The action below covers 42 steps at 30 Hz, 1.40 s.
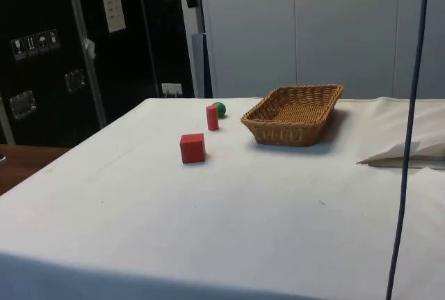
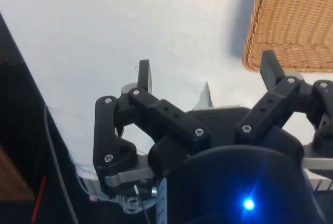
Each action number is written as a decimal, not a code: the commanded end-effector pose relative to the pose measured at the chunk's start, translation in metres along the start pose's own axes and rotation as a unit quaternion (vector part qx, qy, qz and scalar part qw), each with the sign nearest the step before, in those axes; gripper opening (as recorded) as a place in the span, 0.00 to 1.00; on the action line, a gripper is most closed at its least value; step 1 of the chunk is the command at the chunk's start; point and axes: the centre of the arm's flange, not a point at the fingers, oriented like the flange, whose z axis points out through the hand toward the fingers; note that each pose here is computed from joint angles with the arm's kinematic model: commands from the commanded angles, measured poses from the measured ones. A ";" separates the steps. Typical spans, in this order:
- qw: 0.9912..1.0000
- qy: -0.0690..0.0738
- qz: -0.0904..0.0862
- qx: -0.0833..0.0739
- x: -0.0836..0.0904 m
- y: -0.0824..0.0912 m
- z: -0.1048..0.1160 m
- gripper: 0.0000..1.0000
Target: Pick up the object to the left of the cylinder and place it into the basket.
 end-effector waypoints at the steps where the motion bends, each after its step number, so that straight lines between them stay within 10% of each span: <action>1: 1.000 0.002 -0.001 -0.001 0.001 -0.002 0.006 1.00; 28: 0.999 0.039 -0.020 -0.016 0.013 -0.039 0.076 1.00; 42: 0.997 0.065 -0.046 -0.019 0.020 -0.043 0.117 1.00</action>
